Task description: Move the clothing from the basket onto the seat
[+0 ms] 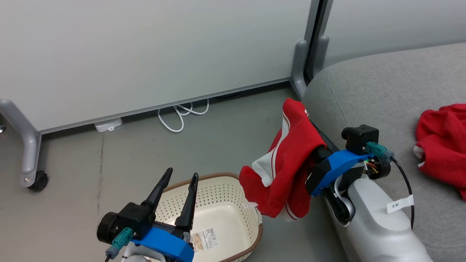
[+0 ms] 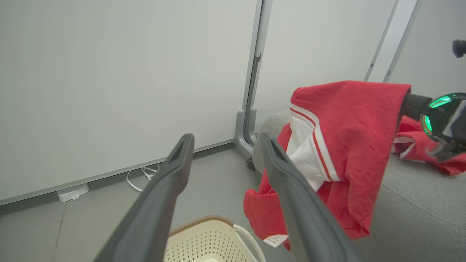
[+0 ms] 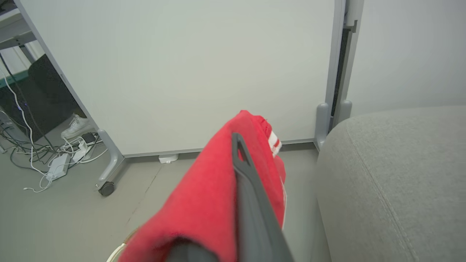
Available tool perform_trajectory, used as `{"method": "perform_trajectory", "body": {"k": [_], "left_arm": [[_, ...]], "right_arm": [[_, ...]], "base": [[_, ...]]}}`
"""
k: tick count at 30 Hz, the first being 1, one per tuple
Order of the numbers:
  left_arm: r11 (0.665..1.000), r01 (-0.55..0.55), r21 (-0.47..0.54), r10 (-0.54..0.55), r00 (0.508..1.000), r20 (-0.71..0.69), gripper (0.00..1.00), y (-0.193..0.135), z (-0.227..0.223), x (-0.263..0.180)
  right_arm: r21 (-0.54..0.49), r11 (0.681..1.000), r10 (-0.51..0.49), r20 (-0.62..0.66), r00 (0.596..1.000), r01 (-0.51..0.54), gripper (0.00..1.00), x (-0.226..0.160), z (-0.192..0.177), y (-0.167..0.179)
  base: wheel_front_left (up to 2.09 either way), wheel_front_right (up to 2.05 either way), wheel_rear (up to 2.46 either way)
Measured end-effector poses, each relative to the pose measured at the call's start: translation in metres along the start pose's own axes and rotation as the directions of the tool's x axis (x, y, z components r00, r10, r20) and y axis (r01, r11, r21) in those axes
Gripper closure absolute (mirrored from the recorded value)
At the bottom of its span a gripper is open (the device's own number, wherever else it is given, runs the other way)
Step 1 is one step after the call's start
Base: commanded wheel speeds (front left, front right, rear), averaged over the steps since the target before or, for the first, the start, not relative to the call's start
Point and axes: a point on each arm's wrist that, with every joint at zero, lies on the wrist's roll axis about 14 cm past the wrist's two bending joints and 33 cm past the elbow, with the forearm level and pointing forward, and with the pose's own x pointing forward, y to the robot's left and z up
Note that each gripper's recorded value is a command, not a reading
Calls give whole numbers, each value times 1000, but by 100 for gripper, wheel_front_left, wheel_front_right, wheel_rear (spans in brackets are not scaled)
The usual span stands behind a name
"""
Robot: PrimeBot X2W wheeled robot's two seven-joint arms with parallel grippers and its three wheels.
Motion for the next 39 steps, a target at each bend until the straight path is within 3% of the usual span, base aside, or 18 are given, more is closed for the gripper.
{"method": "perform_trajectory", "body": {"k": [12, 24, 39], "left_arm": [[989, 145, -34, -146, 989, -31, 0, -42, -13, 28], [951, 303, -63, -306, 950, -61, 0, -90, -28, 52], [938, 340, -73, -345, 936, -74, 0, -101, -34, 56]], "right_arm": [[4, 990, -140, 13, 990, 140, 100, -30, 4, -52], [13, 950, -311, 14, 950, 311, 100, -75, 3, -107], [21, 935, -353, 8, 935, 353, 100, -85, -2, -120]], "base": [[0, 0, 0], [0, 0, 0], [0, 0, 0]]}}
